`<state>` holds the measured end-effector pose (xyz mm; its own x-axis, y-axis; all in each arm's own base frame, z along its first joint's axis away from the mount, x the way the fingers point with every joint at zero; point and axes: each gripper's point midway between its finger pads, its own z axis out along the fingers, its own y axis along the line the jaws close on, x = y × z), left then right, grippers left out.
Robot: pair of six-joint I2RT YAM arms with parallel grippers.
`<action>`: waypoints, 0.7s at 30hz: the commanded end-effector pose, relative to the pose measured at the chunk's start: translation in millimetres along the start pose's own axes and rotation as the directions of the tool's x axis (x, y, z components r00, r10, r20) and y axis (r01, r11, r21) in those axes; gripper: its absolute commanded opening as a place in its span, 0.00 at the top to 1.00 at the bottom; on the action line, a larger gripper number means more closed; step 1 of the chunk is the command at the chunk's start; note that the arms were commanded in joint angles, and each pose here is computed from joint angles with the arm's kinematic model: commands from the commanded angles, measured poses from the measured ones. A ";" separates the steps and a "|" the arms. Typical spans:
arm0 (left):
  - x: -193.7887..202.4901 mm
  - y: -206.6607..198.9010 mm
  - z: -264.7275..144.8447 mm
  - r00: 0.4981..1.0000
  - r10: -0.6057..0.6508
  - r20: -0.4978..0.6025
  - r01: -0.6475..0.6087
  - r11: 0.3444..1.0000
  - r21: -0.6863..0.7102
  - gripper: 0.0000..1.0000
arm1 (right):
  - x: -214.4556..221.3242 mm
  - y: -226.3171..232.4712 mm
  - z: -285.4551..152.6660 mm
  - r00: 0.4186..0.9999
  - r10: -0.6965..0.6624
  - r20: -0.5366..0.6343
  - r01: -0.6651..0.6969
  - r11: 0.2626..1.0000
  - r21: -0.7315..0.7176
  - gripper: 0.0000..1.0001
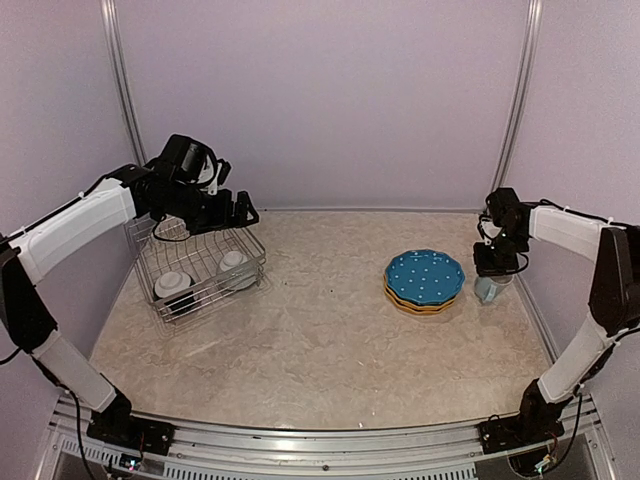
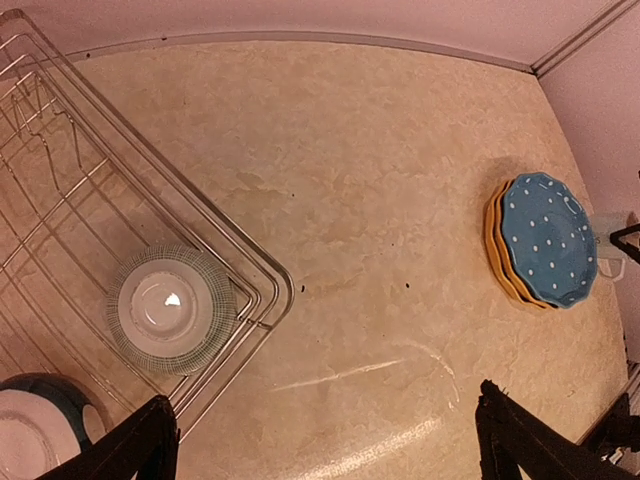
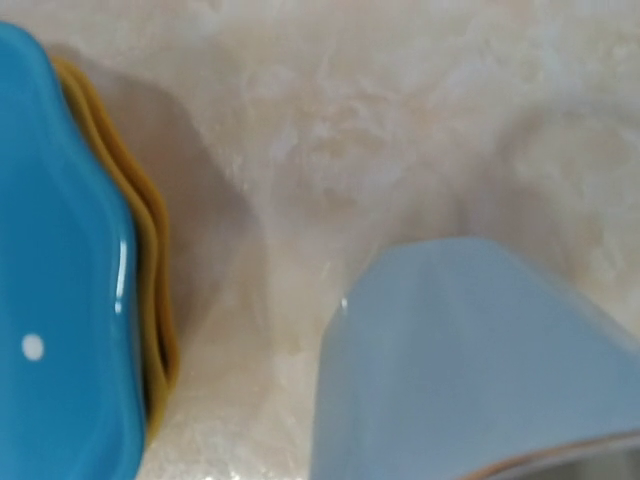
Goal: Unload the mixed dishes from the dish rack
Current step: Place the cup at the corner of the board.
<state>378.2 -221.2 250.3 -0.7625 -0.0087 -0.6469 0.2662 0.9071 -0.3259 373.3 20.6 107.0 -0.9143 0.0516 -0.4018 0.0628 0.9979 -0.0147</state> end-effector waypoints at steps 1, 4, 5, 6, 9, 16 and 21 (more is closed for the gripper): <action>1.4 7.2 4.9 0.999 0.023 -0.030 -0.024 0.998 -0.060 0.01 | -10.5 -5.3 -0.2 1.000 -0.015 0.017 0.015 1.000 0.025 1.00; 3.1 12.6 10.6 0.999 0.018 -0.048 -0.022 0.996 -0.084 0.01 | -11.2 -4.9 -3.3 1.000 -0.008 0.022 0.007 1.000 0.019 0.83; 3.2 14.4 12.2 0.998 0.015 -0.053 -0.019 0.996 -0.091 0.01 | -11.2 -3.8 -4.8 1.000 -0.008 0.025 0.008 1.000 0.013 0.78; 3.8 16.2 13.3 0.998 0.011 -0.060 -0.017 0.995 -0.101 0.01 | -11.5 -3.0 -6.6 1.000 -0.006 0.030 0.006 1.000 0.007 0.73; 5.3 22.6 20.2 0.997 -0.001 -0.082 -0.009 0.992 -0.126 0.01 | -14.6 -3.3 -13.7 0.999 0.000 0.053 0.000 1.000 0.004 0.65; 5.7 44.4 31.3 0.992 -0.047 -0.119 0.025 0.984 -0.177 0.01 | -18.9 -1.2 -32.8 0.995 0.012 0.097 -0.010 1.000 -0.015 0.49; 9.8 59.4 41.5 0.979 -0.103 -0.175 0.067 0.977 -0.204 0.01 | -24.3 2.2 -54.9 0.987 0.020 0.158 -0.015 0.999 -0.035 0.31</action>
<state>407.5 -193.7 205.3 -0.8448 -0.0101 -0.5350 0.1324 0.9648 -0.2272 377.1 21.3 139.9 -0.8720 0.0531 -0.4866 0.0602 0.9982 0.0011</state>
